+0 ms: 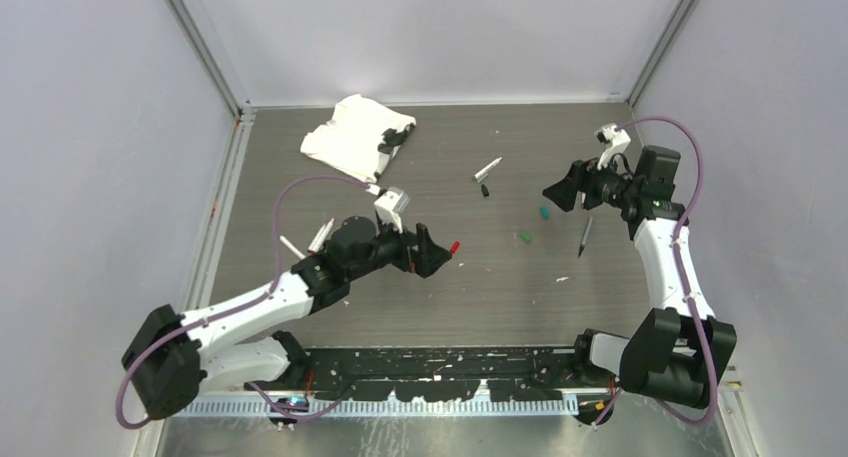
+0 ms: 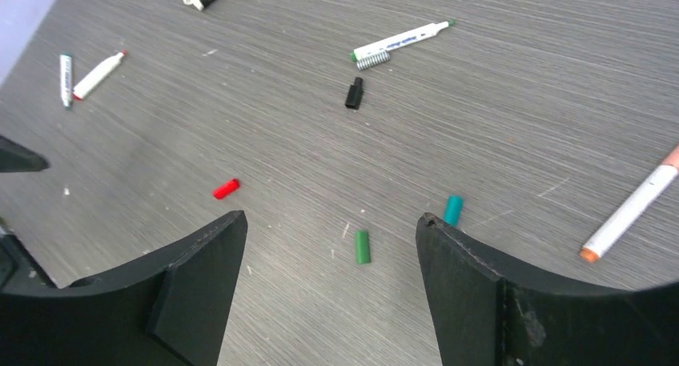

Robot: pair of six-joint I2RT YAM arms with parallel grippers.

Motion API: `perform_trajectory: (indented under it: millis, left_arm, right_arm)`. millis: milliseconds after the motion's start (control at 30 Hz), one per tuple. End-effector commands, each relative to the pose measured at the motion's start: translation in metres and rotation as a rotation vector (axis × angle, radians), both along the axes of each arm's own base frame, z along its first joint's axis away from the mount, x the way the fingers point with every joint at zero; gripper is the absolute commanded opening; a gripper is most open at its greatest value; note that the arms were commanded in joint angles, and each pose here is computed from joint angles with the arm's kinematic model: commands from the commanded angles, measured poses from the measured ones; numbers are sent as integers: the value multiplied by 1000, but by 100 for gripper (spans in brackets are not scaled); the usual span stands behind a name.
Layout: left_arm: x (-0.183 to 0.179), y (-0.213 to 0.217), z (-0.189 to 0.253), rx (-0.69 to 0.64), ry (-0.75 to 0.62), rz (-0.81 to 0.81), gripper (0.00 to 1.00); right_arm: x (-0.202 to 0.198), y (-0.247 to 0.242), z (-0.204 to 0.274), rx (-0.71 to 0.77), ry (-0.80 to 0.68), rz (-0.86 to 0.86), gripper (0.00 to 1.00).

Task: Insert the pens into the pen caps
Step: Place the pen at the corner of the board, then pick up the pen cap from the center of the board.

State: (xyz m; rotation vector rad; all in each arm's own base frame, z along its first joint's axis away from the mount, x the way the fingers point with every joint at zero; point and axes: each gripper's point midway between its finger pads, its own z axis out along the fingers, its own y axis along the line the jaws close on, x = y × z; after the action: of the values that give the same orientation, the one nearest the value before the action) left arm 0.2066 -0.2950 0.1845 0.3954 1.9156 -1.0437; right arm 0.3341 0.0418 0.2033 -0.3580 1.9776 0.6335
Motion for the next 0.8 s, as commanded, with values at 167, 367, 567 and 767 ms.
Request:
perform_trajectory:
  millis: [167,367,567,767]
  left_arm:
    - [80,-40,21,189,-58,19,81]
    - [77,-31,23,222,15,-12,74]
    - [51,28,70,348,-63,33,75]
    - [32,86,68,537,-154,84,76]
  right_arm:
    - [29,-3,1,144,213,-64,84]
    - [68,25,-26,98,346,-254,80]
    - [114,73,-49,143,546,-367,51]
    - [140,85,-92,97,668,-521,39]
